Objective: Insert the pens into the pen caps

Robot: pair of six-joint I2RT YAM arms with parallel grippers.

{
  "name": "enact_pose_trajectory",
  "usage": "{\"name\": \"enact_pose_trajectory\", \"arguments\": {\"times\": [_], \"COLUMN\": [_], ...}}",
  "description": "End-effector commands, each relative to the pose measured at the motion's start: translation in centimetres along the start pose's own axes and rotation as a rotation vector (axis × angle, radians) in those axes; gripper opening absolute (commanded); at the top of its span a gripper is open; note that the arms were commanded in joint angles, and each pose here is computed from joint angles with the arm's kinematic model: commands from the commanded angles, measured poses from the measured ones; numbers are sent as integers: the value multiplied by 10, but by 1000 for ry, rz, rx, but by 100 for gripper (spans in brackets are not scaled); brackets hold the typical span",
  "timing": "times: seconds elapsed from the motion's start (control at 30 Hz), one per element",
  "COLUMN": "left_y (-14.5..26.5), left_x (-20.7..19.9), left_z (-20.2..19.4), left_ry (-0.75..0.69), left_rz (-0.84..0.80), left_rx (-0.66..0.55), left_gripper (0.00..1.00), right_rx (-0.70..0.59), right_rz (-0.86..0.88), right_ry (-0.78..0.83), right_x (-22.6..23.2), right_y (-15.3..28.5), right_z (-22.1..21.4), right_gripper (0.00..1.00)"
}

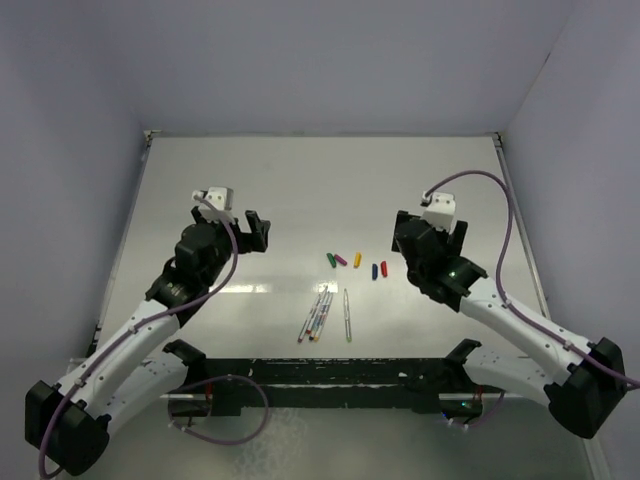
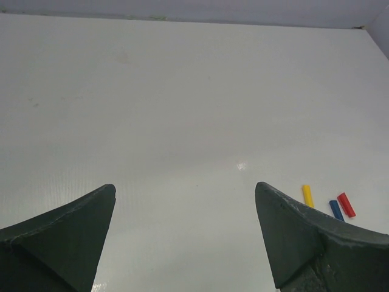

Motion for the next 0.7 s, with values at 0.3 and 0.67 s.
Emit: {"name": "enact_pose_trajectory", "arguments": {"times": [0.3, 0.67], "left_y": [16, 42], "left_x": [-17, -63], "left_z": [-37, -87], "left_ry": [42, 1], "left_rz": [-119, -214], "left_rx": [202, 432], "left_gripper": [98, 80], "right_rx": [96, 44], "right_rz": [108, 82], "right_ry": [-15, -153], "right_x": [15, -8], "right_y": [5, 12], "right_z": [-17, -15], "right_gripper": [100, 100]}}
Point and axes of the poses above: each gripper's point midway between its finger pads, its own y axis back along the fingers, its own x axis along the line the jaws close on, z = x × y, the point moved 3 cm from there along y, back along the fingers, and after that the axes turned 3 degrees about -y, right-handed, at the moved point
